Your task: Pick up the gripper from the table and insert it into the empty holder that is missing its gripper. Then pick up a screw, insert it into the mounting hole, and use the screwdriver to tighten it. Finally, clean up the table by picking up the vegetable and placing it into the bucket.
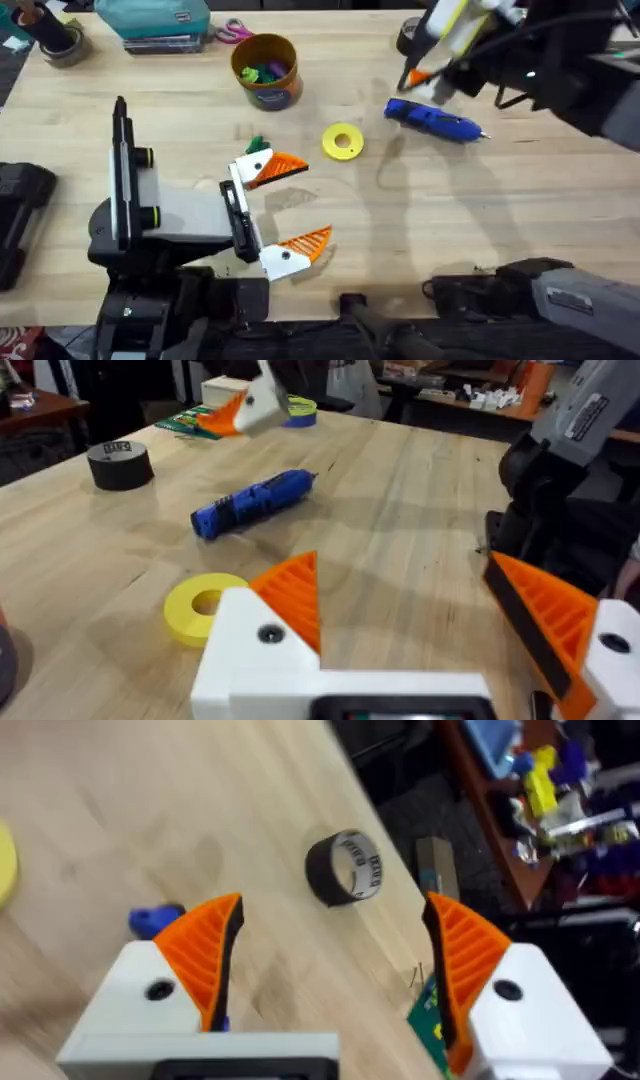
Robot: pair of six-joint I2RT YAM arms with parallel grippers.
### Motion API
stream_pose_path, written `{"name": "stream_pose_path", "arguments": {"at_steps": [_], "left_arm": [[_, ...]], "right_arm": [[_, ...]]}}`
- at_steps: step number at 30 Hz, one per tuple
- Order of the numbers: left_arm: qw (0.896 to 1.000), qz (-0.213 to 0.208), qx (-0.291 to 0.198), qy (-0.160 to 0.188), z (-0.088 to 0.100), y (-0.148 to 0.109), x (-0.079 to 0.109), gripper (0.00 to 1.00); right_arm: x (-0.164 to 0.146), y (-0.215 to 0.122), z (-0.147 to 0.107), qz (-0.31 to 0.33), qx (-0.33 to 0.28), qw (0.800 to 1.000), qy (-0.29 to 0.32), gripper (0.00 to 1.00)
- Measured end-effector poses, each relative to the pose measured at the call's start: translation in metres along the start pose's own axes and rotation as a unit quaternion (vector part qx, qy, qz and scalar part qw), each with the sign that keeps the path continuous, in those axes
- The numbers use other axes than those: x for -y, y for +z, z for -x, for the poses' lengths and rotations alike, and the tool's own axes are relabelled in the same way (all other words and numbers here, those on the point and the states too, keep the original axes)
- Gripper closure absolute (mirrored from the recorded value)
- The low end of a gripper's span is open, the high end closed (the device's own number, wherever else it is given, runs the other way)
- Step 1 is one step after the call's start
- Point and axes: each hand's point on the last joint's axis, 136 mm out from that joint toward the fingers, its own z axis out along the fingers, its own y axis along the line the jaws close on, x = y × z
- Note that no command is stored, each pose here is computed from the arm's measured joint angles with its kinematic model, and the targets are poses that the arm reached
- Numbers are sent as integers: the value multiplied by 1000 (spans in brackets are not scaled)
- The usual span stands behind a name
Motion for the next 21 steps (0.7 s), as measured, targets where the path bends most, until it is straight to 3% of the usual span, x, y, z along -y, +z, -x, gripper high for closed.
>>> {"name": "stream_pose_path", "arguments": {"at_steps": [3,4,7,14,18,21], "left_arm": [[1000,3,1,4,1,0,-1,15],[999,24,17,25,11,0,-9,16],[997,62,35,37,26,-3,-21,16],[985,168,4,-50,49,-23,-44,16],[965,231,-57,-109,60,-39,-51,17],[949,268,-105,-129,70,-51,-55,17]], "right_arm": [[15,-19,14,-29,25,997,61,5],[26,-38,24,-48,46,991,117,5],[36,-56,34,-65,71,979,179,5],[48,-93,47,-76,115,935,327,4],[44,-119,48,-72,124,915,378,5],[35,-138,41,-67,117,906,401,5]]}}
